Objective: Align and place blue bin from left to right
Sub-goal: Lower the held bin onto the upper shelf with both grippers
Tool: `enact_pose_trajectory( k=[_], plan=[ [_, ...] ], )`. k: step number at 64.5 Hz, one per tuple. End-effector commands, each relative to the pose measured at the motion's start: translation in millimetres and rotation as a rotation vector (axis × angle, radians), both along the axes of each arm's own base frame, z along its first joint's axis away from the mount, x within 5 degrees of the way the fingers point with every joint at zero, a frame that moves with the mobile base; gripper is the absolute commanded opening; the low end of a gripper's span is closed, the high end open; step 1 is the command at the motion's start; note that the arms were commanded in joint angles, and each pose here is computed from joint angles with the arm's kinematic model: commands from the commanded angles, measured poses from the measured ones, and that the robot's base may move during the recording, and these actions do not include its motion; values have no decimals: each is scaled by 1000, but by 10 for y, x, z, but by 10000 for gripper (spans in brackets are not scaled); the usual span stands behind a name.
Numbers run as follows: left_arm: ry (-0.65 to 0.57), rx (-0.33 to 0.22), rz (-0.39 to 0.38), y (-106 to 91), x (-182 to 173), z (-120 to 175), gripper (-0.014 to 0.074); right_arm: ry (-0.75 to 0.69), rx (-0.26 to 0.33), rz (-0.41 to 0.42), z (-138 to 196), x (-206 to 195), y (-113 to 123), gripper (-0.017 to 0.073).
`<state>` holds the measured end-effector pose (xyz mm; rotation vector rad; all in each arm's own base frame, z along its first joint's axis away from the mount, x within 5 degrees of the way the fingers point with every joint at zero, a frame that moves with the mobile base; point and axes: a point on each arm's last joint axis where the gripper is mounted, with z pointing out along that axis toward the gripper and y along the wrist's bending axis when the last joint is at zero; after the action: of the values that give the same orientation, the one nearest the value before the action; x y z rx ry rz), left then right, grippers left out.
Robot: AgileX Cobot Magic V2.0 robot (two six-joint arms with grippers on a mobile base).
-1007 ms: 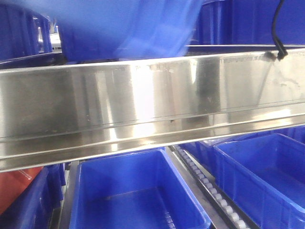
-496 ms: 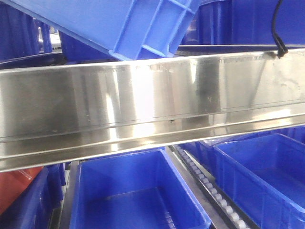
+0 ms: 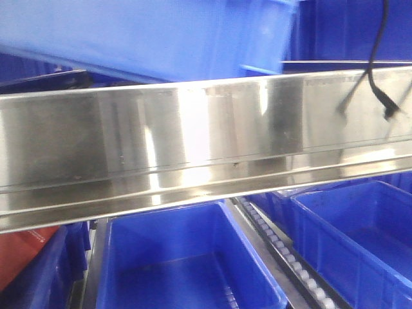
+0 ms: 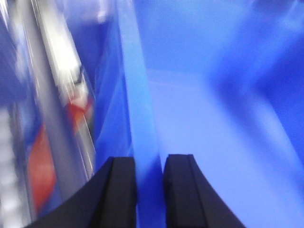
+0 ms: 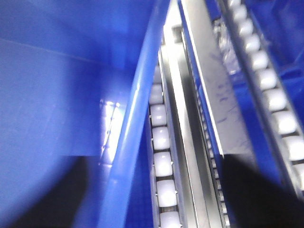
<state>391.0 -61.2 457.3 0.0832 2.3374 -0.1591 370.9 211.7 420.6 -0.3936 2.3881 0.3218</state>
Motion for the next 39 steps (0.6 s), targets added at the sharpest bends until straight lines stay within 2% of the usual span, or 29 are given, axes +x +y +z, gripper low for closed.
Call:
enact_pose_trajectory(
  k=[1,3,11,19,26,34,39],
  plan=[
    [-37,-56,-58,-124,-6,47,187,-30,-3,2,59,-10,-24,563],
    [-38,-54,-57,-122,-6,47,257,-30,-3,2,59,-10,-24,557],
    [-43,-37,-48,-105,-4,52,628,-31,-5,2,59,-9,-26,534],
    [-64,-8,-32,-66,-53,117,531,-39,0,2,99,-34,-40,511],
    [-106,-7,-27,-35,-194,274,498,-63,13,2,200,-96,-75,455],
    [-162,-15,-27,-1,-402,481,490,-87,27,1,345,-206,-138,318],
    [-192,-20,-27,19,-519,588,445,-109,40,1,452,-285,-183,206]
  ],
)
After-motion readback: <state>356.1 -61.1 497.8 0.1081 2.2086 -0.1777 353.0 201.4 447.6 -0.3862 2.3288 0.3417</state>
